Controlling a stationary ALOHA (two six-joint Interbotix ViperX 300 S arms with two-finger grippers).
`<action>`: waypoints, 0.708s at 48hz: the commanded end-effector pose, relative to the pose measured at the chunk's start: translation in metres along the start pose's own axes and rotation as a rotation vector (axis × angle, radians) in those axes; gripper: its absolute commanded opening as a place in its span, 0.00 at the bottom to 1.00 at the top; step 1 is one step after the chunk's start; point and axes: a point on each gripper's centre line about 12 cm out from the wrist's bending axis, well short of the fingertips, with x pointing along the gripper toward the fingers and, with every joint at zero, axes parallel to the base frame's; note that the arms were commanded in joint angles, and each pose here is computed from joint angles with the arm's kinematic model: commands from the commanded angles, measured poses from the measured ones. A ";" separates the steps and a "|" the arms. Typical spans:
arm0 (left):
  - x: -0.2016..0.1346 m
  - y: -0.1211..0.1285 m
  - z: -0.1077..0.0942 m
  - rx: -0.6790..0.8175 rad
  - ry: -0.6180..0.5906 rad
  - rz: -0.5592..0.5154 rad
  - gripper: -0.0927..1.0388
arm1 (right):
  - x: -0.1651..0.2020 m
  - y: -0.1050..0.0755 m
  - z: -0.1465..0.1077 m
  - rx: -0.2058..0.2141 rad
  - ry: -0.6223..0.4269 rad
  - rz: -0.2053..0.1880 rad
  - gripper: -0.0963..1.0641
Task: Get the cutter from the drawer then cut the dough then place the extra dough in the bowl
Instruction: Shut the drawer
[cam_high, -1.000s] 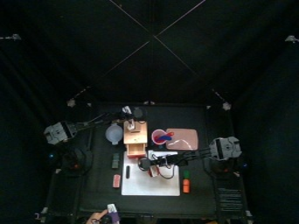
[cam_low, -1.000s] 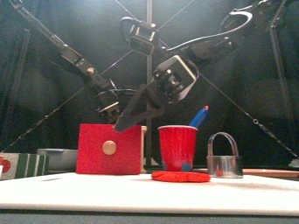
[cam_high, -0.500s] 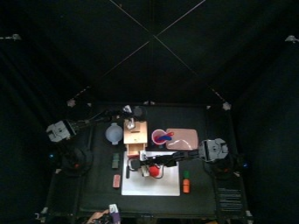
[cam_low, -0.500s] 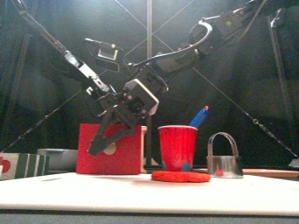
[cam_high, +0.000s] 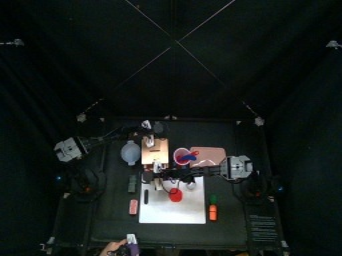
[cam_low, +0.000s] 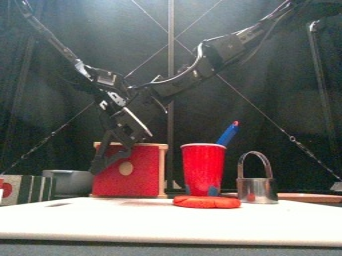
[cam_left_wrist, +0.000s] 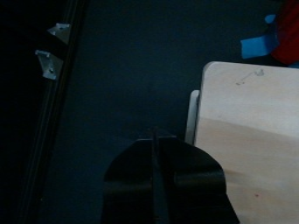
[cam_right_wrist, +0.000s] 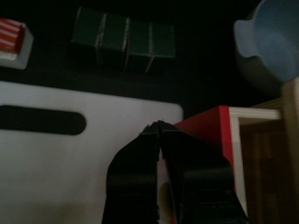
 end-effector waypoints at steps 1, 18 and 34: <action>-0.005 0.003 0.013 0.013 -0.047 0.026 0.43 | -0.006 -0.022 0.019 0.011 -0.055 -0.039 0.39; -0.005 0.006 0.015 0.026 -0.063 0.047 0.43 | 0.004 -0.047 0.015 -0.012 -0.053 -0.082 0.39; -0.006 0.010 0.019 0.052 -0.101 0.093 0.43 | -0.012 -0.041 0.041 -0.021 -0.109 -0.082 0.39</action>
